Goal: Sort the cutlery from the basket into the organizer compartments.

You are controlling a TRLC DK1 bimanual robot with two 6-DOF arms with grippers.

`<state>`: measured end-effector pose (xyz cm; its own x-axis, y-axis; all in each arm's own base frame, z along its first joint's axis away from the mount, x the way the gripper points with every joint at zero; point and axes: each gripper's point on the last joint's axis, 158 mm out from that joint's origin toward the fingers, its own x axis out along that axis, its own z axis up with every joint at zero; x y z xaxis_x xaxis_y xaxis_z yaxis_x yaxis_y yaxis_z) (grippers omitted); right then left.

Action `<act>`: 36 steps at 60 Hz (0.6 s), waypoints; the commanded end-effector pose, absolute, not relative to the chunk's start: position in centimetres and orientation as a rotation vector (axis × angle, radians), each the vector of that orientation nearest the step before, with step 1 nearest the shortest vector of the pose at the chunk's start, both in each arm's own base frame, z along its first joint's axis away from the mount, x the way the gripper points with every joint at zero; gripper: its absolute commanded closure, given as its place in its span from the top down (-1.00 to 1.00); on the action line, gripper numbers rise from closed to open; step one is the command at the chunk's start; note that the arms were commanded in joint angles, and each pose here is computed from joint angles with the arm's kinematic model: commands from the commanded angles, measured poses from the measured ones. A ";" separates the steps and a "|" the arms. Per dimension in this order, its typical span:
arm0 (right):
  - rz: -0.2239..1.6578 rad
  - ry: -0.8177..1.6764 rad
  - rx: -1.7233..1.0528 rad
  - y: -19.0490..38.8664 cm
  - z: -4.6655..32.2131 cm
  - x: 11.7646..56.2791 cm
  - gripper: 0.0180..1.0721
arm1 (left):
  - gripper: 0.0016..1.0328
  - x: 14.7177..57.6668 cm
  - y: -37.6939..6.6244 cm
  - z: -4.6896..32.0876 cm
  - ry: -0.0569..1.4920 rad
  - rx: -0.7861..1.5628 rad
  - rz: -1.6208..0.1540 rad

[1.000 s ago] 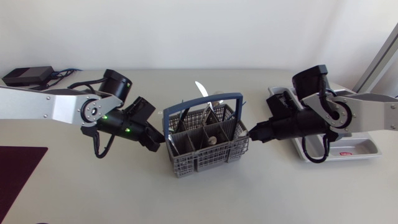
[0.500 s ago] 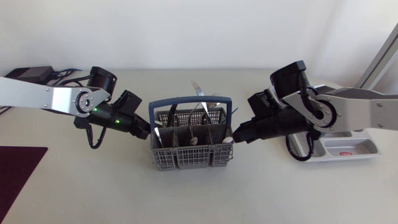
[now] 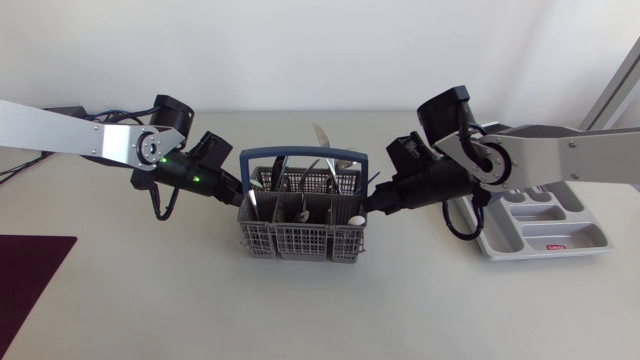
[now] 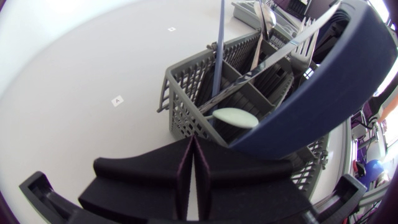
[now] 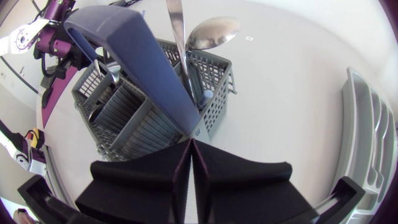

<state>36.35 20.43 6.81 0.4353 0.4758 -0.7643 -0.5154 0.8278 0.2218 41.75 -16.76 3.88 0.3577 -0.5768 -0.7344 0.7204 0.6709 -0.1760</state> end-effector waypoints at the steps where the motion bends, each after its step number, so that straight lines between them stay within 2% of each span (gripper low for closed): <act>1: 0.645 0.885 -0.025 22.3 8.0 37.8 -0.83 | -0.93 42.2 -19.0 5.2 0.818 0.188 -0.910; 15: 0.632 0.889 -0.028 22.2 7.7 38.6 -0.83 | -0.93 42.3 -19.1 5.0 0.821 0.188 -0.913; 30: 0.539 0.870 -0.081 19.6 7.5 37.6 -0.79 | -0.93 41.3 -16.9 5.0 0.827 0.188 -0.881; 32: 0.526 0.861 -0.089 19.1 7.7 37.3 -0.74 | -0.93 41.2 -16.4 5.3 0.818 0.192 -0.874; 36: 0.515 0.840 -0.101 18.2 8.3 36.5 -0.51 | -0.85 40.7 -15.1 6.6 0.786 0.203 -0.852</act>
<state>37.73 18.82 7.53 0.5294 0.3993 -0.7485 -0.4714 0.8720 0.1317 41.43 -16.15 4.42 0.3624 -0.5898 -0.7217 0.7235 0.6661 -0.1811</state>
